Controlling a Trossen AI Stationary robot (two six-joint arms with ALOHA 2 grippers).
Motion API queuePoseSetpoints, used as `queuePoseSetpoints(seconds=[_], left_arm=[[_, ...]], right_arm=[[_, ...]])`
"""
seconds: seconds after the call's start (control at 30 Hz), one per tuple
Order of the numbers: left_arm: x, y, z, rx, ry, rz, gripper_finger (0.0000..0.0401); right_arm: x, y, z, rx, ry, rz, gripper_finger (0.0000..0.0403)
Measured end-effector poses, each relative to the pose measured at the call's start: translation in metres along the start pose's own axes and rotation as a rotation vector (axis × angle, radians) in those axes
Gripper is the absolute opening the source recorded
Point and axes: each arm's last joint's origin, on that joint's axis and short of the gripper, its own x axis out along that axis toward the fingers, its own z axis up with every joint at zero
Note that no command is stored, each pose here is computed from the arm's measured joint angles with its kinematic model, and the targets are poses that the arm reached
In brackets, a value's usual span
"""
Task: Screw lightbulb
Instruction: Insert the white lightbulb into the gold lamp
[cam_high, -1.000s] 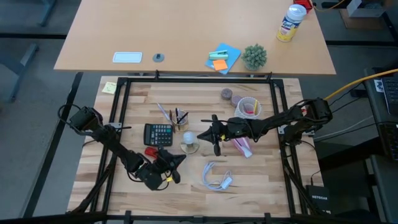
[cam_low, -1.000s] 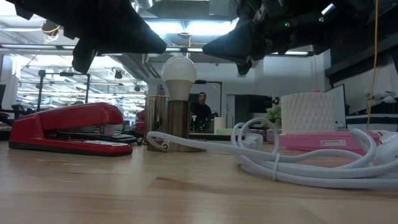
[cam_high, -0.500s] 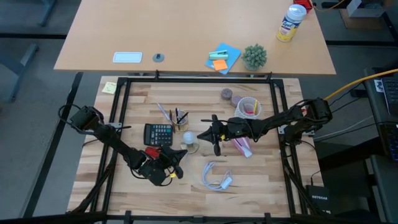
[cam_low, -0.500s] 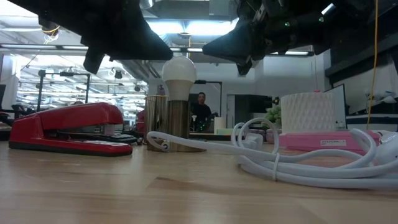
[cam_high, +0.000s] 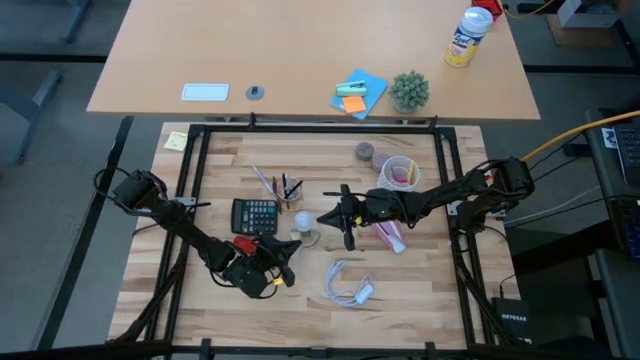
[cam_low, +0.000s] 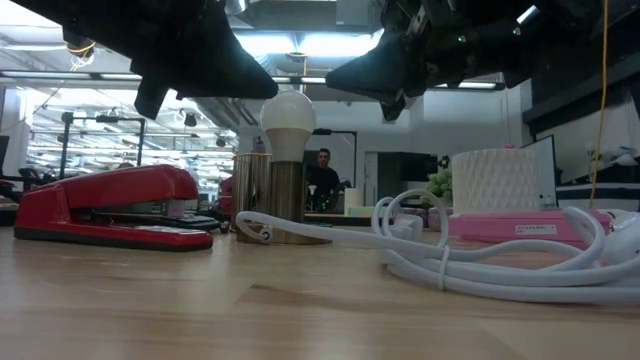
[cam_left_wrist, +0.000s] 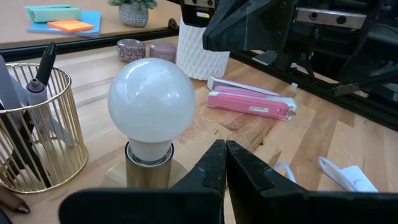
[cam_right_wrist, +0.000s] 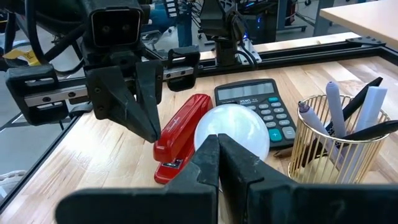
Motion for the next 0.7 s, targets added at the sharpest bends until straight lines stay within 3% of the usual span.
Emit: queuePoseSetpoints(seconds=[0.43,0.7], left_arm=[[0.0,0.0005,-0.0005,0.016,0.003,0.002,0.0003],[0.0,-0.0004,-0.0013,0.018,0.029,-0.025,0.0003]], right_arm=[[-0.0001,-0.0029,0.0004,-0.002,-0.015,-0.099,0.0007],[-0.0002,-0.003,0.0005,-0.001,-0.016,-0.103,0.0007]])
